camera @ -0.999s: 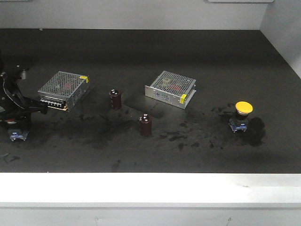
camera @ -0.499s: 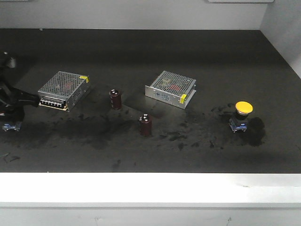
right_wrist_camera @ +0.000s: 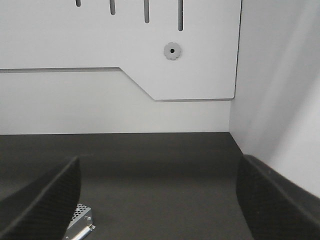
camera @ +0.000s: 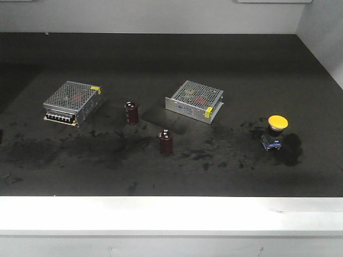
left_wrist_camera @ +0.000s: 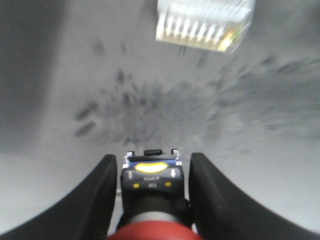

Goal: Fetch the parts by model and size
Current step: 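Close the left gripper on the red button and lift it, then reach the right gripper down to the yellow-capped button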

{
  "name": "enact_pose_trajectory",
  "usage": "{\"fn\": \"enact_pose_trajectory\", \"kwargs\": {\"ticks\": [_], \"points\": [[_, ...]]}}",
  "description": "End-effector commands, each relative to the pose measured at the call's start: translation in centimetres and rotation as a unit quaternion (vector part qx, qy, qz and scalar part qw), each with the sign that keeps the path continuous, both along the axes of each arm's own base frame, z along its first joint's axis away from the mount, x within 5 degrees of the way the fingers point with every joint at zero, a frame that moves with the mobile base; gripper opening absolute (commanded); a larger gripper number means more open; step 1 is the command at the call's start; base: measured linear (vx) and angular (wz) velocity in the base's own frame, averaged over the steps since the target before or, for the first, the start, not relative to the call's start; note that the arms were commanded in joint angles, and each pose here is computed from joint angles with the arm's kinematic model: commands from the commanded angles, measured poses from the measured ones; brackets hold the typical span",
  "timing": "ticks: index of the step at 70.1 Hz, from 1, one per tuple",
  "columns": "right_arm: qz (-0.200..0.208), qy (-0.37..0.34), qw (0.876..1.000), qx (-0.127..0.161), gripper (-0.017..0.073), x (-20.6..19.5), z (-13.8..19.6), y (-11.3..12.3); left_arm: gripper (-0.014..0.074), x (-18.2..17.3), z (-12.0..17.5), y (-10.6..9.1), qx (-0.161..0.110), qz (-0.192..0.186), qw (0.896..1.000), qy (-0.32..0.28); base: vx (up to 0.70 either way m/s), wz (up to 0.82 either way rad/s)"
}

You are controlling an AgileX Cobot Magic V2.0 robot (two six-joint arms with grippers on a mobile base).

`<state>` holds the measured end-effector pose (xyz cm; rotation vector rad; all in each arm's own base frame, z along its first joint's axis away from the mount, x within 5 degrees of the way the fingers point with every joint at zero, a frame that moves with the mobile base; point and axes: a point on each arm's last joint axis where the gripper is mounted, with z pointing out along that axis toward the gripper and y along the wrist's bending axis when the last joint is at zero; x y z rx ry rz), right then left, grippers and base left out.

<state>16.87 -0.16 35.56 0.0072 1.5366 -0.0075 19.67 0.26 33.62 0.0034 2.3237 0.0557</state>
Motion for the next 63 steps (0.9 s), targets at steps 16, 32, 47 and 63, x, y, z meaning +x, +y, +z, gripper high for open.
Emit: {"fn": "enact_pose_trajectory", "kwargs": {"ticks": [16, 32, 47, 63], "points": [[-0.002, -0.055, 0.998, -0.004, 0.0591, 0.2, 1.8, -0.1, -0.0007, -8.1, 2.2, 0.0, 0.004, -0.01, 0.985, -0.172, 0.0, 0.0], [-0.002, -0.052, 0.999, -0.004, 0.0591, 0.6, 1.6, -0.1, -0.0007, -12.9, 1.0, -0.1, -0.004, -0.013, 0.972, -0.236, 0.0, 0.0], [0.006, -0.045, 0.999, -0.004, 0.0591, 1.1, 1.3, 0.2, -0.0007, -15.7, 0.0, -0.1, -0.006, -0.013, 0.962, -0.274, 0.0, 0.0], [0.088, 0.05, 0.995, -0.024, 0.0591, 3.4, 1.4, 3.6, -0.0007, -16.0, 0.0, -0.1, -0.006, -0.013, 0.96, -0.28, 0.0, 0.0]]}}
